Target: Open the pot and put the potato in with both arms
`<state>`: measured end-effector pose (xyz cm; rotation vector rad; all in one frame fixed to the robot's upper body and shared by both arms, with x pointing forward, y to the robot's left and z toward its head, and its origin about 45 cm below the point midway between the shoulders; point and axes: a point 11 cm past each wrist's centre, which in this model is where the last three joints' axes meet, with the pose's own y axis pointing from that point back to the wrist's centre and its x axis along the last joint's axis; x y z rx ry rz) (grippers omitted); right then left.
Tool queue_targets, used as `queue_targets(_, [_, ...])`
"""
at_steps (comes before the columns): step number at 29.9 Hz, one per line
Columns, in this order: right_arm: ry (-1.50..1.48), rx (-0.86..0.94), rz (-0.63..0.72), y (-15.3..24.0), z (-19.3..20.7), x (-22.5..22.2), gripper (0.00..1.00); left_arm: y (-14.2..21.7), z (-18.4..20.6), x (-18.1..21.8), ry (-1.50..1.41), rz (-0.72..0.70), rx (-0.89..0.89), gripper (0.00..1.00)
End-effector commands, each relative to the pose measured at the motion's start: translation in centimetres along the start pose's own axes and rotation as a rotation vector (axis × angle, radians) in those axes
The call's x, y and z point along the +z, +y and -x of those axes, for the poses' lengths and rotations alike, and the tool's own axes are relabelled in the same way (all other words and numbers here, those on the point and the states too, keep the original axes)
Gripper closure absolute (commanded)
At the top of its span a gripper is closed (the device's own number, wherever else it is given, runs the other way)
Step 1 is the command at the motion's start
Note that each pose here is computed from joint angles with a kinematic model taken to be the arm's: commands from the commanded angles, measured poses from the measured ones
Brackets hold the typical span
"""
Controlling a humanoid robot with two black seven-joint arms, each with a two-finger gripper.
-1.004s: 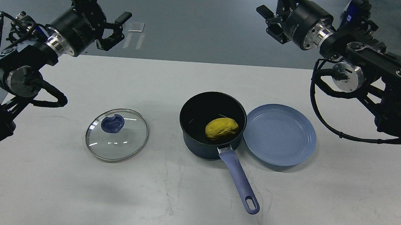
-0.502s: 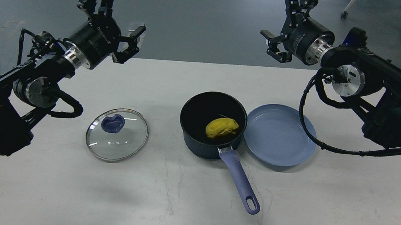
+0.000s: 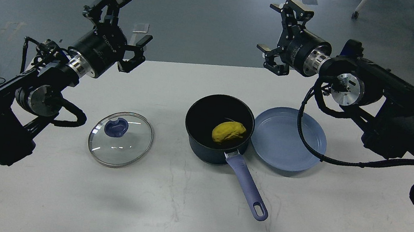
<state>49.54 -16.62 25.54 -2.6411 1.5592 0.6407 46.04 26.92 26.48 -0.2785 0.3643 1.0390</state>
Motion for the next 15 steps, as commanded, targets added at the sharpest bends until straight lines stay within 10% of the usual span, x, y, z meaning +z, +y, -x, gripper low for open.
queue_targets(1, [-0.013, 0.004, 0.018, 0.2, -0.27, 0.69, 0.0, 0.06, -0.07, -0.09, 0.0, -0.002, 0.002, 0.02])
queue_targets(15, [-0.015, -0.026, 0.011, 0.43, 0.19, 0.8, 0.0, 0.39, -0.36, 0.12, -0.004, -0.002, 0.005, 0.02])
